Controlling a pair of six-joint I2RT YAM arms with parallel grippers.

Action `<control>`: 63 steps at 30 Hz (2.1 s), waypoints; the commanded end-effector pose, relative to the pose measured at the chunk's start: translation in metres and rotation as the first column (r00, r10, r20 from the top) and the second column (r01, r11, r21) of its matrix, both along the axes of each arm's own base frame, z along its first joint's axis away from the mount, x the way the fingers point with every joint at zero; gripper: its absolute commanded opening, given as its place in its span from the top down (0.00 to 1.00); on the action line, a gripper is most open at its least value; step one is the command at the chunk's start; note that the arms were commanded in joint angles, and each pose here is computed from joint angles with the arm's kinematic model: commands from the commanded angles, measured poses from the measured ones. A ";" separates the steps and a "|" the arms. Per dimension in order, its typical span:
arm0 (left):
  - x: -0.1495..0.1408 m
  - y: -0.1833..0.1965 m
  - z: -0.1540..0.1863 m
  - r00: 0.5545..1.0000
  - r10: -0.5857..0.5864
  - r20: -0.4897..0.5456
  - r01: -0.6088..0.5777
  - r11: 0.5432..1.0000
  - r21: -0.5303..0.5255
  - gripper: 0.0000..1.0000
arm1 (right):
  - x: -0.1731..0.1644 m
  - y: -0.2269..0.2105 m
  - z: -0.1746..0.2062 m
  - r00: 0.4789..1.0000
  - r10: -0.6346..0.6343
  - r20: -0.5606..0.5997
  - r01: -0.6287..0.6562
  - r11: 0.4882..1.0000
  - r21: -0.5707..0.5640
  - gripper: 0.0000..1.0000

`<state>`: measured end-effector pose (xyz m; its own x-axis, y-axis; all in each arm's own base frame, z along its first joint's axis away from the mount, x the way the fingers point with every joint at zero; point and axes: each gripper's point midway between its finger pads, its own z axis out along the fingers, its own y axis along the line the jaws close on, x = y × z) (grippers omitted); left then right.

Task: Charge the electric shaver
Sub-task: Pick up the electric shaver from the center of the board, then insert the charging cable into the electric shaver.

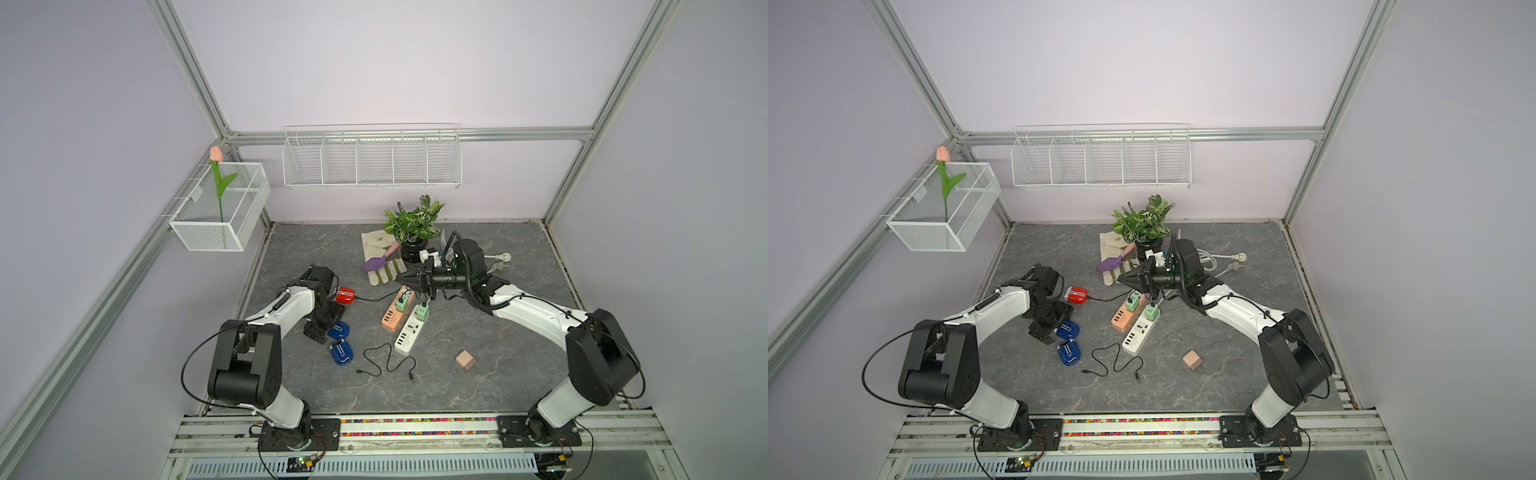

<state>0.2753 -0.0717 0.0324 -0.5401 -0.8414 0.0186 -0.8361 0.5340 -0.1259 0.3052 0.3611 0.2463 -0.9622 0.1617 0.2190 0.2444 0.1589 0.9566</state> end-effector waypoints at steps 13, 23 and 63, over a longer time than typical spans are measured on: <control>-0.001 0.000 -0.025 0.998 -0.018 -0.062 0.023 0.997 0.075 0.62 | 0.006 0.005 0.006 0.999 0.023 0.032 -0.024 0.998 0.051 0.93; 0.042 -0.022 0.096 0.982 0.024 0.189 -0.015 0.999 -0.048 1.00 | -0.009 0.017 0.003 0.967 0.173 0.187 -0.198 0.972 0.124 0.93; 0.036 -0.103 0.153 0.987 0.120 0.108 -0.071 0.924 -0.377 1.00 | -0.016 0.070 -0.050 0.949 0.222 0.222 -0.229 0.973 0.007 0.93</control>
<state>0.3098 -0.1693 0.1797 -0.4859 -0.8366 0.2532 -0.8399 0.3667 -0.4002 0.2900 0.4252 0.1894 -0.9972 -0.0633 0.0396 0.0283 0.1703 0.9850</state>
